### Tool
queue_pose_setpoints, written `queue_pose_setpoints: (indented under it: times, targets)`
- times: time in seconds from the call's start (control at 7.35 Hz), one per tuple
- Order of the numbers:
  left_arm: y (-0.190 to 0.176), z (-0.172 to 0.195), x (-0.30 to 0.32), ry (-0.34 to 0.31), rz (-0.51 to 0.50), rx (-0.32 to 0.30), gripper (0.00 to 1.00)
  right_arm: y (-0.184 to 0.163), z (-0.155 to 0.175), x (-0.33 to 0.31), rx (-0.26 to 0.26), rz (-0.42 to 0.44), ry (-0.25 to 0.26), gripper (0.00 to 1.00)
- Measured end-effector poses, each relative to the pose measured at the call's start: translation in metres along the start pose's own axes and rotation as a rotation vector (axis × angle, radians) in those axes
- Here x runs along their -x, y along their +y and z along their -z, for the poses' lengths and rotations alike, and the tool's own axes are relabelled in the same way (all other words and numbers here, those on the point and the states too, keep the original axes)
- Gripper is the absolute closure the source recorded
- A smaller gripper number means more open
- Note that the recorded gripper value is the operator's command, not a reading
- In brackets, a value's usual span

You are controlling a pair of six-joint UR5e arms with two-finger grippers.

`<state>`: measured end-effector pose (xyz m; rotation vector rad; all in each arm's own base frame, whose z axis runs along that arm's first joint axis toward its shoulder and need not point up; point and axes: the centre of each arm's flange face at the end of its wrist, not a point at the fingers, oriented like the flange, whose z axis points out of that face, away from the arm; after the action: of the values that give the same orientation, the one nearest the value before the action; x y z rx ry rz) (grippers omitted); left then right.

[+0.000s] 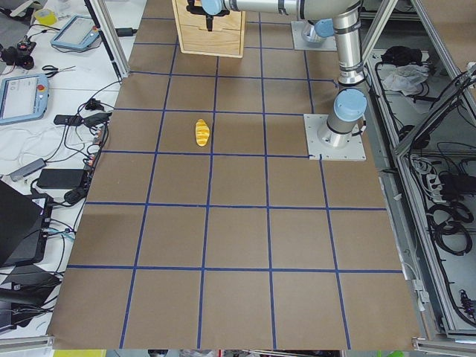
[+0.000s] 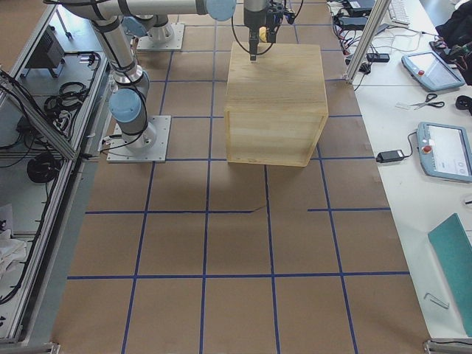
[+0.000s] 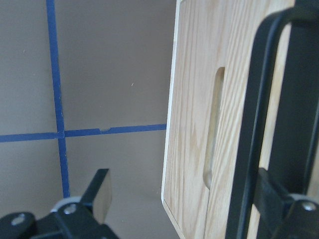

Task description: Open upper drawer

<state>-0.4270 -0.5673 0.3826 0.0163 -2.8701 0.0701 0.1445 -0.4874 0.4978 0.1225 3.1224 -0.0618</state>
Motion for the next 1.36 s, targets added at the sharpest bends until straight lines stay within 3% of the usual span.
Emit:
queue_pose_setpoints:
  times: [1.36]
  targets:
    - [0.001, 0.010, 0.013, -0.115, -0.018, -0.037, 0.00, 0.000, 0.000, 0.000, 0.000, 0.000, 0.000, 0.00]
